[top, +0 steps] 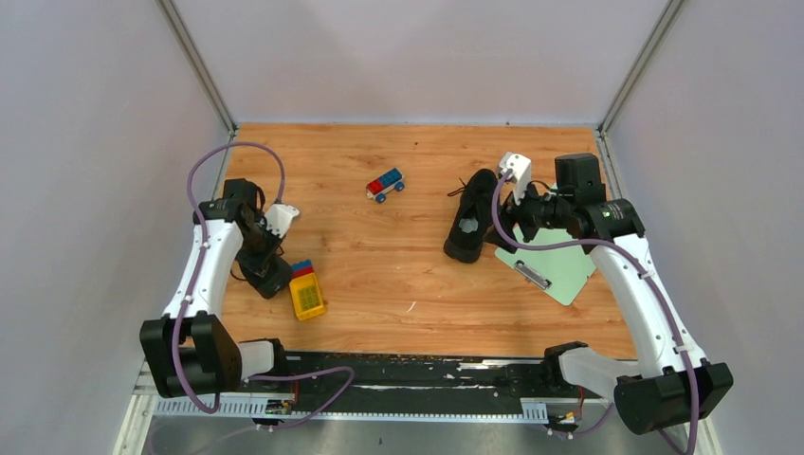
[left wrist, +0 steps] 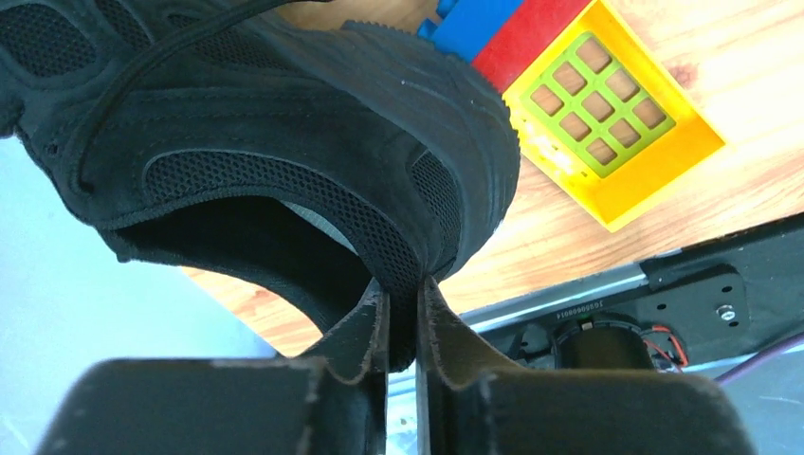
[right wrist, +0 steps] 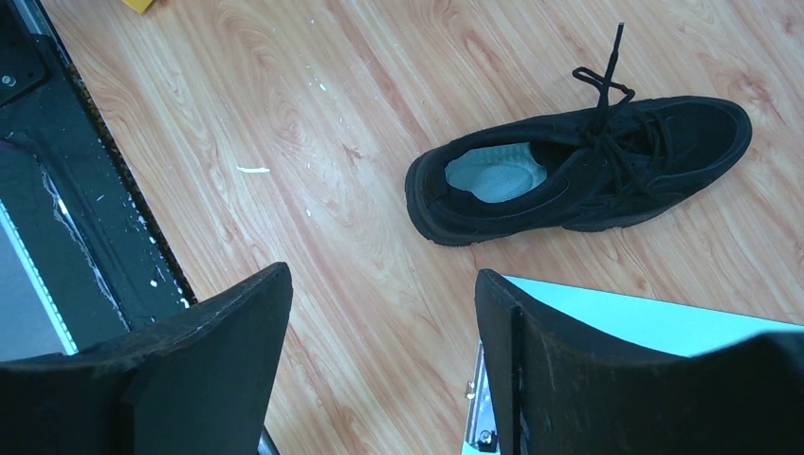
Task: Tie the shoes
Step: Pick up the shoe at the center of the board.
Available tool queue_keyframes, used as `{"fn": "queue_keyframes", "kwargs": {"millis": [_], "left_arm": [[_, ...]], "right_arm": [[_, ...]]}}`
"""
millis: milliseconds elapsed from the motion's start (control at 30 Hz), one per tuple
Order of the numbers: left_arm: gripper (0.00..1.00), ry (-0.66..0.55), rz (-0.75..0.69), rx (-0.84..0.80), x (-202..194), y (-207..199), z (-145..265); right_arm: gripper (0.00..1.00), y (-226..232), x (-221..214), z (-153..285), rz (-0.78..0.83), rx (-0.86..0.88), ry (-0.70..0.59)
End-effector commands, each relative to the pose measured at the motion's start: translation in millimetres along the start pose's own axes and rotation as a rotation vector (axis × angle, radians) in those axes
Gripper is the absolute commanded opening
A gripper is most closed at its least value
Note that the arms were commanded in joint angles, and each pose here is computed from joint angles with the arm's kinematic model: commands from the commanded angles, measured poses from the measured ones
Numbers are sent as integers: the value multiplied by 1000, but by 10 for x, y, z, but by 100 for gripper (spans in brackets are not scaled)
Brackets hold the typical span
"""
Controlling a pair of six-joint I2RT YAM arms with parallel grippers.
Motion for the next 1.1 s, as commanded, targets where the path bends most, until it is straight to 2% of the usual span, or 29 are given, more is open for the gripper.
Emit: {"fn": "queue_keyframes", "kwargs": {"millis": [0,100,200,267,400,600,700,867,1067], "left_arm": [[3,-145,-74,110,154,147,322],[0,-242,-118,202,241,200,690],[0,-375,-181,321,380,243,1265],[0,-434,-233,336,490,227,1564],[0,-553,-361,219,801,35,1830],[0,-601,-612,-67,1309,-653,1562],[0,-592,-602,-228,1455,-886,1334],[0,-596,-683,-318,1582,-1271,1077],[0,-491,-537,-527,1684,-1697,623]], "right_arm": [[71,40,17,43,-7,23,-31],[71,31,15,52,-12,18,-33],[71,28,13,52,-13,18,-33],[71,19,22,51,-13,14,-33],[71,-24,61,45,-19,-10,-35],[72,-130,142,57,-63,-70,-49],[72,-159,139,65,-76,-87,-47],[72,-208,91,37,-82,-110,-20],[72,-230,-25,-34,-128,-89,10]]}}
Point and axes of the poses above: each gripper's point midway between its finger pads, its own z axis back along the fingers, its own y axis along the line the jaws close on, x = y × z, the point moved 9 cm from there along z, back along the fingers, and after that the axes turned 15 degrees about -z, right-handed, at the moved point
